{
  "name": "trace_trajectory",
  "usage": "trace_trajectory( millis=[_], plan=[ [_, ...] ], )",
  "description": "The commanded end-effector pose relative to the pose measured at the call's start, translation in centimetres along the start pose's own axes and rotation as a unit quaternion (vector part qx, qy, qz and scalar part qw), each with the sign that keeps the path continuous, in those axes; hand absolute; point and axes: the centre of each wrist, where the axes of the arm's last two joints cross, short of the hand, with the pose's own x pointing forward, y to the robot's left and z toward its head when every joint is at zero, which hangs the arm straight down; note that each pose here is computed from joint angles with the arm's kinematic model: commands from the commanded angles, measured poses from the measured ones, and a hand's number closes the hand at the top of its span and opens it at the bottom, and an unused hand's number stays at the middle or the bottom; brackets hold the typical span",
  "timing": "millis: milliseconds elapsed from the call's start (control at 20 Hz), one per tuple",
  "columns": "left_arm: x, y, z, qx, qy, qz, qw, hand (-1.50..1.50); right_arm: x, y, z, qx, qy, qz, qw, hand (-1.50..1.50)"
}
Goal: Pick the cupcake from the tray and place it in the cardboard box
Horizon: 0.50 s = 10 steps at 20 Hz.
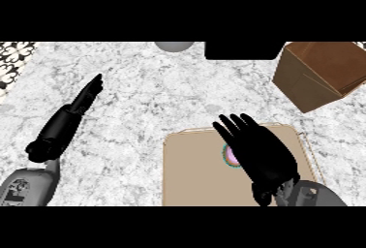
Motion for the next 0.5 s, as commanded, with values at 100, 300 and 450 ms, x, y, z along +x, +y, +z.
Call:
trace_trajectory(
  millis=[100,300,450],
  plan=[
    [-1.1,-0.1,1.0,0.002,-0.002,0.002,1.0000,0.00,-1.2,2.9,0.1,0.019,-0.014,-0.002,1.000,-1.50],
    [-0.3,1.6,1.0,-0.006,0.009,0.005,0.9999,0.00,-0.7,1.8,-3.0,0.020,-0.012,-0.011,1.000,-1.50],
    [-0.3,0.8,-1.1,0.008,0.003,-0.008,0.9999,0.00,-0.5,2.7,-1.3,0.015,0.008,0.003,1.000,-1.50]
  ],
)
